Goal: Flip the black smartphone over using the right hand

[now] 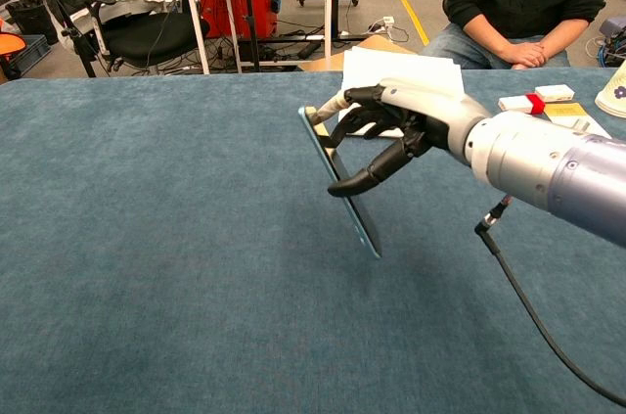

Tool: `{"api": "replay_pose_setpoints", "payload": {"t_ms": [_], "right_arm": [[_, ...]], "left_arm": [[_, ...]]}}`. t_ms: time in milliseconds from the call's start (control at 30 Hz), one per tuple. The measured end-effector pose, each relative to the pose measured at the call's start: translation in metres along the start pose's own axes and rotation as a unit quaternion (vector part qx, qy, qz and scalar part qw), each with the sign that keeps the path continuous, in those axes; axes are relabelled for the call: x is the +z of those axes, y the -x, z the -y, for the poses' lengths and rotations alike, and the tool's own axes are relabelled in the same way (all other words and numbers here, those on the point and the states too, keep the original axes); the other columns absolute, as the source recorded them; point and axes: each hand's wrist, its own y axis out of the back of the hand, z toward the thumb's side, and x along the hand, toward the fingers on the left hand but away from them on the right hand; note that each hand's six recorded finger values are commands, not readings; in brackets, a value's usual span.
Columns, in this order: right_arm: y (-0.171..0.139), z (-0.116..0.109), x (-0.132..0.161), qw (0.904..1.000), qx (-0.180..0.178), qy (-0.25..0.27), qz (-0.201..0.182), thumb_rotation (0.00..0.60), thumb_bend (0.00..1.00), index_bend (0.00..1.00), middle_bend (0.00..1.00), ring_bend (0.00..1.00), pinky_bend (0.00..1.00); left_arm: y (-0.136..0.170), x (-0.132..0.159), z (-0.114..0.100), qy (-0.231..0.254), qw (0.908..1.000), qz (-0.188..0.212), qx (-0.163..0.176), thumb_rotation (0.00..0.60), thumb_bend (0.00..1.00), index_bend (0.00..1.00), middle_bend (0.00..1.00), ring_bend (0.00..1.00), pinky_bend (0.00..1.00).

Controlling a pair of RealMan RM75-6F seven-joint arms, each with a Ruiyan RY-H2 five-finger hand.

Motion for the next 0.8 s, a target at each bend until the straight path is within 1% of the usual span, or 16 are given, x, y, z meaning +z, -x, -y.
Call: {"api": "replay_pose_setpoints", "payload": {"t_ms": [33, 67, 133, 167, 233, 267, 367, 400, 433, 467, 667, 733, 800], "right_arm": [[-0.001, -0.001, -0.002, 0.9992, 0.004, 0.040, 0.006, 0.600, 0.31, 0.47, 0.50, 0.15, 0.17], [-0.002, -0.001, -0.005, 0.9956, 0.011, 0.092, 0.014, 0.600, 0.32, 0.47, 0.50, 0.15, 0.17], [-0.004, 0.000, -0.009, 0.9855, 0.023, 0.166, 0.027, 0.600, 0.34, 0.47, 0.50, 0.15, 0.17], [-0.005, 0.002, -0.011, 0.9763, 0.032, 0.211, 0.036, 0.600, 0.35, 0.47, 0.50, 0.15, 0.17], [-0.007, 0.005, -0.015, 0.9602, 0.045, 0.271, 0.049, 0.600, 0.36, 0.47, 0.50, 0.15, 0.18], [-0.008, 0.008, -0.018, 0.9486, 0.055, 0.306, 0.058, 0.600, 0.37, 0.47, 0.50, 0.15, 0.18], [-0.012, 0.018, -0.024, 0.9219, 0.080, 0.370, 0.081, 0.600, 0.38, 0.46, 0.49, 0.15, 0.19], [-0.013, 0.021, -0.026, 0.9163, 0.087, 0.381, 0.087, 0.600, 0.38, 0.46, 0.48, 0.15, 0.20], [-0.013, 0.023, -0.028, 0.9128, 0.093, 0.387, 0.091, 0.600, 0.38, 0.45, 0.47, 0.15, 0.21], [-0.013, 0.026, -0.031, 0.9113, 0.097, 0.389, 0.095, 0.600, 0.39, 0.45, 0.47, 0.15, 0.22], [-0.013, 0.042, -0.043, 0.9108, 0.115, 0.382, 0.105, 0.600, 0.42, 0.45, 0.46, 0.14, 0.22], [-0.014, 0.045, -0.044, 0.9121, 0.119, 0.378, 0.105, 0.600, 0.42, 0.43, 0.44, 0.13, 0.22], [-0.014, 0.047, -0.047, 0.9163, 0.121, 0.367, 0.104, 0.600, 0.42, 0.38, 0.38, 0.10, 0.22]], "left_arm": [[0.000, 0.000, 0.000, -0.001, 1.0000, 0.000, 0.000, 0.600, 0.00, 0.00, 0.00, 0.00, 0.00], [0.000, 0.001, 0.001, -0.001, 1.0000, 0.001, 0.000, 0.600, 0.00, 0.00, 0.00, 0.00, 0.00], [0.000, 0.002, 0.001, -0.003, 1.0000, 0.001, -0.001, 0.600, 0.00, 0.00, 0.00, 0.00, 0.00], [0.001, 0.002, 0.002, -0.004, 1.0000, 0.001, -0.002, 0.600, 0.00, 0.00, 0.00, 0.00, 0.00], [0.001, 0.002, 0.002, -0.005, 1.0000, 0.001, -0.002, 0.600, 0.00, 0.00, 0.00, 0.00, 0.00], [0.001, 0.003, 0.003, -0.006, 1.0000, 0.001, -0.002, 0.600, 0.00, 0.00, 0.00, 0.00, 0.00], [0.000, 0.003, 0.004, -0.007, 1.0000, -0.001, -0.003, 0.600, 0.00, 0.00, 0.00, 0.00, 0.00], [0.000, 0.002, 0.004, -0.007, 1.0000, -0.001, -0.003, 0.600, 0.00, 0.00, 0.00, 0.00, 0.00], [0.000, 0.002, 0.004, -0.007, 1.0000, -0.001, -0.004, 0.600, 0.00, 0.00, 0.00, 0.00, 0.00], [0.000, 0.002, 0.005, -0.007, 1.0000, -0.001, -0.004, 0.600, 0.00, 0.00, 0.00, 0.00, 0.00], [-0.001, 0.001, 0.005, -0.009, 0.9999, -0.003, -0.005, 0.600, 0.00, 0.00, 0.00, 0.00, 0.00], [-0.001, 0.001, 0.005, -0.009, 0.9999, -0.004, -0.004, 0.600, 0.00, 0.00, 0.00, 0.00, 0.00], [-0.001, 0.001, 0.005, -0.009, 0.9999, -0.004, -0.004, 0.600, 0.00, 0.00, 0.00, 0.00, 0.00]]}}
